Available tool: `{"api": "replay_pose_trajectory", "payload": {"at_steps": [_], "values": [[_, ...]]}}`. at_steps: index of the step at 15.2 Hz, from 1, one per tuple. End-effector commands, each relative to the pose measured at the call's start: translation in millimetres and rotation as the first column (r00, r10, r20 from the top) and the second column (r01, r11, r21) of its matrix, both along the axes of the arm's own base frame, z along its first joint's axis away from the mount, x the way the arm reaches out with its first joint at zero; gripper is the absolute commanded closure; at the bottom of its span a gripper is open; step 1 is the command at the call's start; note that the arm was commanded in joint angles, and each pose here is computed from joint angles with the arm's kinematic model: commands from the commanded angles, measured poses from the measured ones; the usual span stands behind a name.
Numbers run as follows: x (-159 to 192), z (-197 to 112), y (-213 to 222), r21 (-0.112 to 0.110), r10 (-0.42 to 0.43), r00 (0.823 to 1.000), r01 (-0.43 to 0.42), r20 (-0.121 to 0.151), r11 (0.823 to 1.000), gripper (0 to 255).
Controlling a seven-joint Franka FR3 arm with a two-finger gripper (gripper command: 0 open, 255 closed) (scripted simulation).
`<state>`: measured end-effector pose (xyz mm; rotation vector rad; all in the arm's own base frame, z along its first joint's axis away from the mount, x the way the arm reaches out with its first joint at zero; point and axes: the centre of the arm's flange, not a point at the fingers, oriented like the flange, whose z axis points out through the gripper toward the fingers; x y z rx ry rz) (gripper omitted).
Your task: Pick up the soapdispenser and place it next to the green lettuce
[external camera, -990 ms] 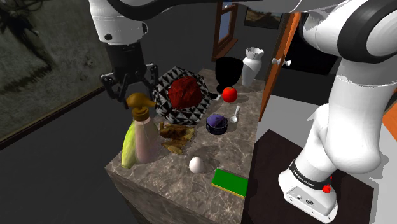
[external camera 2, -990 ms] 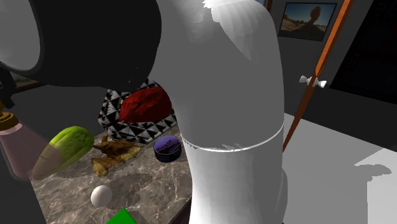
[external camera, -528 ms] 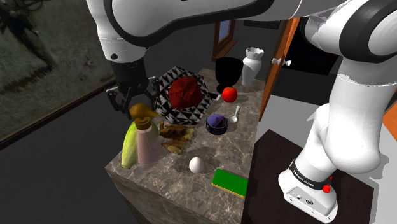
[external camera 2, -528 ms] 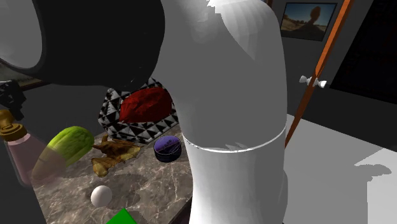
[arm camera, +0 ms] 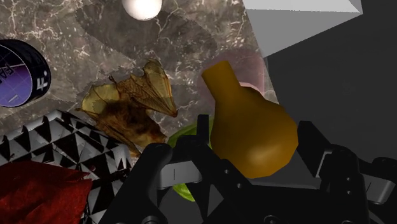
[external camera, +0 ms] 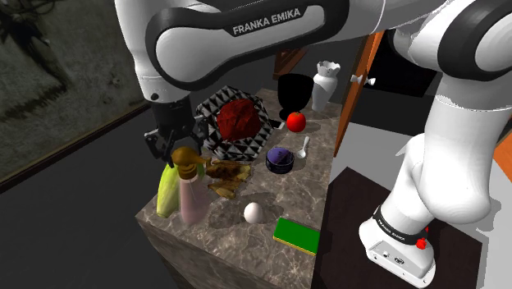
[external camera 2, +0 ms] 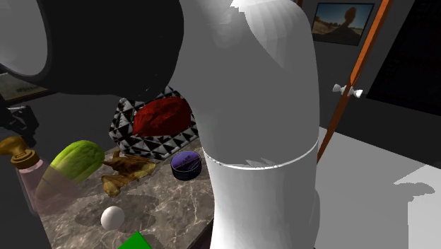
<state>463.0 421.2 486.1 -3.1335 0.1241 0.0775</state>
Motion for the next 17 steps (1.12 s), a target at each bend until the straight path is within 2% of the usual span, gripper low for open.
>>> {"api": "replay_pose_trajectory", "payload": {"at_steps": [1,3,11,12,17], "values": [[0,-10,1,0.001,0.000,1.000,0.000,0.001,1.000,255],[0,-20,1,0.001,0.000,1.000,0.000,0.001,1.000,255],[0,-20,1,0.001,0.000,1.000,0.000,0.001,1.000,255],[0,-20,1,0.001,0.000,1.000,0.000,0.001,1.000,0],[0,-20,1,0.001,0.000,1.000,0.000,0.001,1.000,0]]}}
